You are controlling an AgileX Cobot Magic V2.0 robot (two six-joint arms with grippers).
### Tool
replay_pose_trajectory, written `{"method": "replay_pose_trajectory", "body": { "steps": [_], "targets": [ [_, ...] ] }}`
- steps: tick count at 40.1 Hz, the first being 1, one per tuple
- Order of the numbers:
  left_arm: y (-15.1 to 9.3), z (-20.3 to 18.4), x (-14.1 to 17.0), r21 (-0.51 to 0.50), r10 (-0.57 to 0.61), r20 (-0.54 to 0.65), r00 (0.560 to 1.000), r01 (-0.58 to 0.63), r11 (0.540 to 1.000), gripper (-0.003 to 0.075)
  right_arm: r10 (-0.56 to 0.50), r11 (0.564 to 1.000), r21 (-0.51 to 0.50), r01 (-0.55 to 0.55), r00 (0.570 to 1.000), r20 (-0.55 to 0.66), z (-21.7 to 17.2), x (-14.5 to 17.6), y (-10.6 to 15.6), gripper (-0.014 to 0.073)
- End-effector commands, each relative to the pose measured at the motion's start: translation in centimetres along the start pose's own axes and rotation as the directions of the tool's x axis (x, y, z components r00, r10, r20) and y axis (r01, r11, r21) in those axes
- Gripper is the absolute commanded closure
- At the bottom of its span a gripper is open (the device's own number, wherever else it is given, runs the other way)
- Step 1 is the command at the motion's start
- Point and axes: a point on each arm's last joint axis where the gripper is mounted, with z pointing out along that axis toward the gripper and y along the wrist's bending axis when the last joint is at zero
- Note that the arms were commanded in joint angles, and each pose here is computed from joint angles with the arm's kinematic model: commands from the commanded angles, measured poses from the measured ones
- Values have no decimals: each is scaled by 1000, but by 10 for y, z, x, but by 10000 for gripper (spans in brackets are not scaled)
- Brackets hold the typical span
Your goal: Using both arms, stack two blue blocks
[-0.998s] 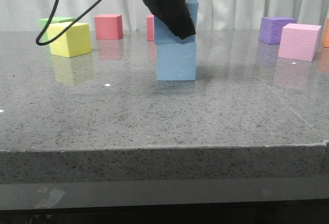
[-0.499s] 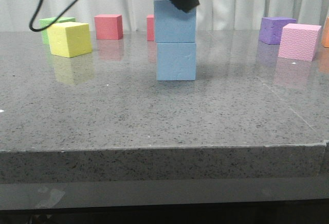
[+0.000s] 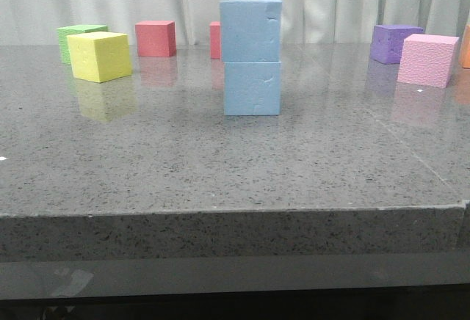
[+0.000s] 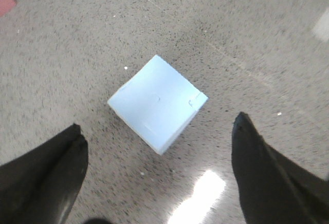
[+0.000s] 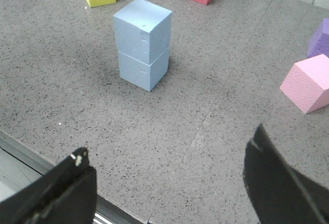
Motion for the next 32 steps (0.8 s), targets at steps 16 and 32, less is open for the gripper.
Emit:
{"method": "replay_pose_trajectory", "body": {
  "steps": [16,32],
  "targets": [
    [-27,-99,78,-63,-129,302,945,155,986,176,-17,1000,14,16,995,94,-5,-13,-1,2],
    [-41,-118,193,-137,-238,401,884,315,939,176,-17,1000,14,16,995,94,-5,-13,-1,2]
  ]
}}
